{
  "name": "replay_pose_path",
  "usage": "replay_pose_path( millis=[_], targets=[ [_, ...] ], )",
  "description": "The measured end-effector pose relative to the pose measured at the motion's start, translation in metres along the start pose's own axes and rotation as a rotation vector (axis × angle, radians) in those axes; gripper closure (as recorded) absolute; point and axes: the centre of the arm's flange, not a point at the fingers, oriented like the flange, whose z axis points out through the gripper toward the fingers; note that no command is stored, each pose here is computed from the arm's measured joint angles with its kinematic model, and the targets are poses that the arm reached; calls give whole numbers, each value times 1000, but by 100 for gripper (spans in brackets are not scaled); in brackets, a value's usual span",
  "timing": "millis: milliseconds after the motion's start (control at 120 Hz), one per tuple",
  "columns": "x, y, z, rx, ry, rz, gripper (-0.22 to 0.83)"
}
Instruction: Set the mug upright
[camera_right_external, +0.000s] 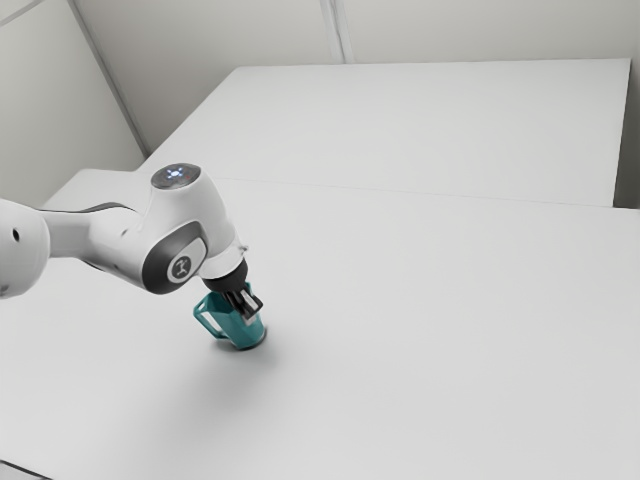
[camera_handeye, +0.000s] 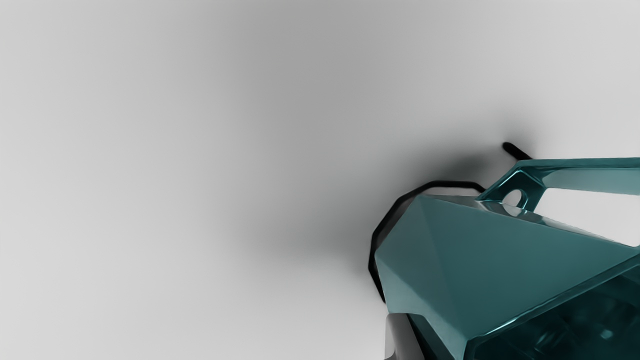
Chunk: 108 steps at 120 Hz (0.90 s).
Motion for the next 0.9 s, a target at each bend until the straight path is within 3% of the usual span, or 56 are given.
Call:
replay_pose_path(
  millis=[183, 333, 600, 900],
  targets=[
    [0, -1, -3, -7, -3, 8, 37],
    [0, -1, -24, -19, -37, 10, 18],
    [-9, -3, -70, -28, -55, 17, 5],
    [-65, 32, -171, -52, -65, -19, 1]
  ],
)
